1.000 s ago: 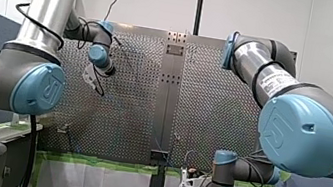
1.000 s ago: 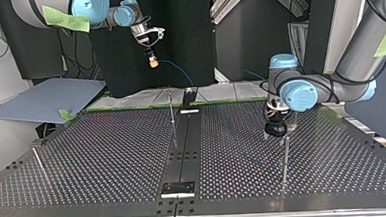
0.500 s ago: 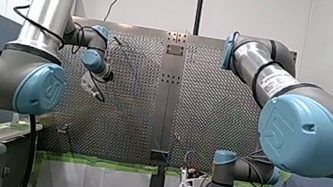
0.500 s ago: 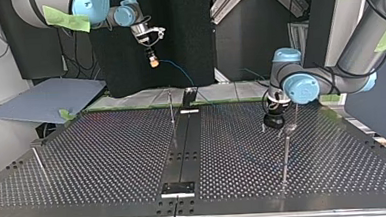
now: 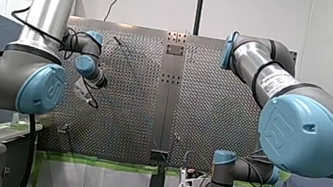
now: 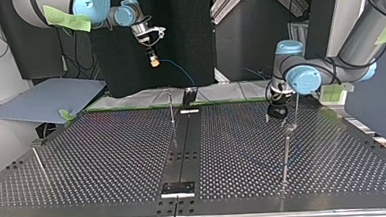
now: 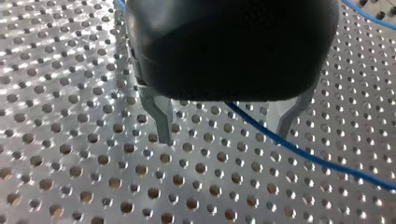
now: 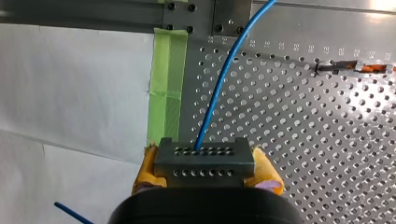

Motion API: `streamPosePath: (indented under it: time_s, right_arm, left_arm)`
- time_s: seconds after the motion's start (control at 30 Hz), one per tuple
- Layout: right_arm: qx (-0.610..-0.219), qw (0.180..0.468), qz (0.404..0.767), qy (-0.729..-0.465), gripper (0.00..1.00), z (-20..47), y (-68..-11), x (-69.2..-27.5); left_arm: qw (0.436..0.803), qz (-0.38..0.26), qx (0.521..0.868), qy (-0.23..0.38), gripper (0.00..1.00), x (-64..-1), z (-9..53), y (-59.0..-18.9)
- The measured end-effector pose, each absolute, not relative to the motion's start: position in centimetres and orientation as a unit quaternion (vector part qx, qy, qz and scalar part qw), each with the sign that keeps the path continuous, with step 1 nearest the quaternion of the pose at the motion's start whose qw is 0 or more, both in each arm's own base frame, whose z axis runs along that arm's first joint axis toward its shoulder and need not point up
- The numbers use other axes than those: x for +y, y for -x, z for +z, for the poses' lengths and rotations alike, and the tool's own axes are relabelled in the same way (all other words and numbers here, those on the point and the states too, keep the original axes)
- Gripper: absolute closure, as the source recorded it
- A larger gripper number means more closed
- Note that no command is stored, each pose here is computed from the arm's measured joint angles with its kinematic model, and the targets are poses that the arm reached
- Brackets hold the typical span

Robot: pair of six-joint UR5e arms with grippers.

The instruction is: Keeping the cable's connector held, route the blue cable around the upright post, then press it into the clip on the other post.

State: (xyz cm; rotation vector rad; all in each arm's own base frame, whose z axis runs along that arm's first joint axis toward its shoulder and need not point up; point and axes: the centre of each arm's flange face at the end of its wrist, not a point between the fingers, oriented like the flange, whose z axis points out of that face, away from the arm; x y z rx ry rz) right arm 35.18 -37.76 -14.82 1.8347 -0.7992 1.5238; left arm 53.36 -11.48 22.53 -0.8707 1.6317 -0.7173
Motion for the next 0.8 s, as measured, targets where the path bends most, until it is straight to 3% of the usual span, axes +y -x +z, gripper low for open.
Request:
streamPosePath:
  time_s: [0.8]
  right_arm:
    - [-0.300, 0.306, 0.576, -0.695, 1.00, -14.8, -35.4, -37.6]
  left_arm:
    - [0.541, -0.309, 0.692, 0.364, 0.01, -10.3, 21.1, -49.5]
